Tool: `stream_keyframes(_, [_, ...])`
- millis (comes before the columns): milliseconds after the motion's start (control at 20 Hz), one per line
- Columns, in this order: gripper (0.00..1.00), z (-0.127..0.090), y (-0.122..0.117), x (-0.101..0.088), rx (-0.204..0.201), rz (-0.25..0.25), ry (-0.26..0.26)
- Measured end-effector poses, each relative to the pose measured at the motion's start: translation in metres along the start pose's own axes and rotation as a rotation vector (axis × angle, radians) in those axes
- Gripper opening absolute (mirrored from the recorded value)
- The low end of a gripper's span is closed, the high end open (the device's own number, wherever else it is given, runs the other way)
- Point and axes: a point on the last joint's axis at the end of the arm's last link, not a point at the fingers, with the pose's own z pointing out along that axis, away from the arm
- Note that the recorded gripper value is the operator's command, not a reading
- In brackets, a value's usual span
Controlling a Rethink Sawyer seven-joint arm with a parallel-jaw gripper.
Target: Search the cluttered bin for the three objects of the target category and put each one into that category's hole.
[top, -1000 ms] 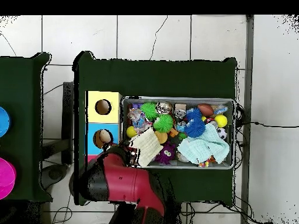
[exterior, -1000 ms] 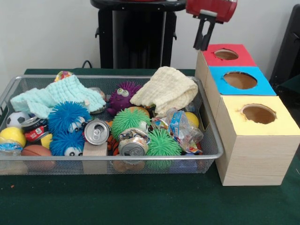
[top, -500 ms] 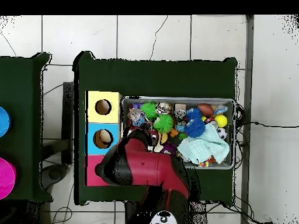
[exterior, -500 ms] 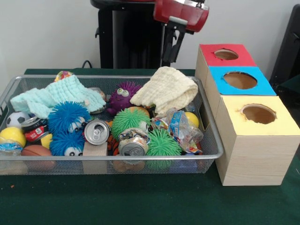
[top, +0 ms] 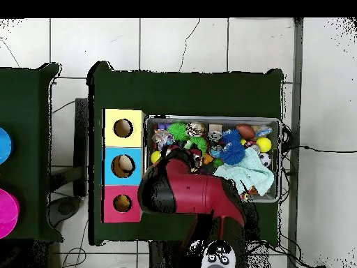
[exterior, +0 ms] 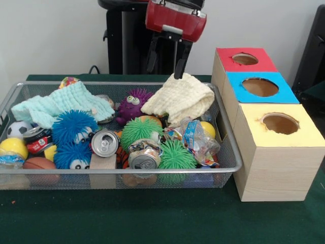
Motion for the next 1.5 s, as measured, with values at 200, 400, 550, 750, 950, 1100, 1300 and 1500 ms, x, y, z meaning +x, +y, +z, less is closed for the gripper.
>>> stream_keyframes(200, [1.00, 0.009, 0.007, 0.006, -0.012, -0.006, 0.019])
stream_keyframes(400, [1.00, 0.026, 0.023, 0.017, -0.051, -0.011, 0.055])
stream_keyframes(550, [1.00, 0.041, 0.034, 0.028, -0.072, -0.015, 0.088])
stream_keyframes(750, [1.00, 0.059, 0.047, 0.052, -0.078, -0.039, 0.133])
stream_keyframes(950, [1.00, 0.070, 0.061, 0.073, -0.075, -0.075, 0.149])
stream_keyframes(1100, [1.00, 0.076, 0.067, 0.082, -0.071, -0.097, 0.139])
stream_keyframes(1300, [1.00, 0.087, 0.069, 0.094, -0.054, -0.124, 0.089])
stream_keyframes(1500, [1.00, 0.096, 0.064, 0.101, -0.028, -0.126, 0.048])
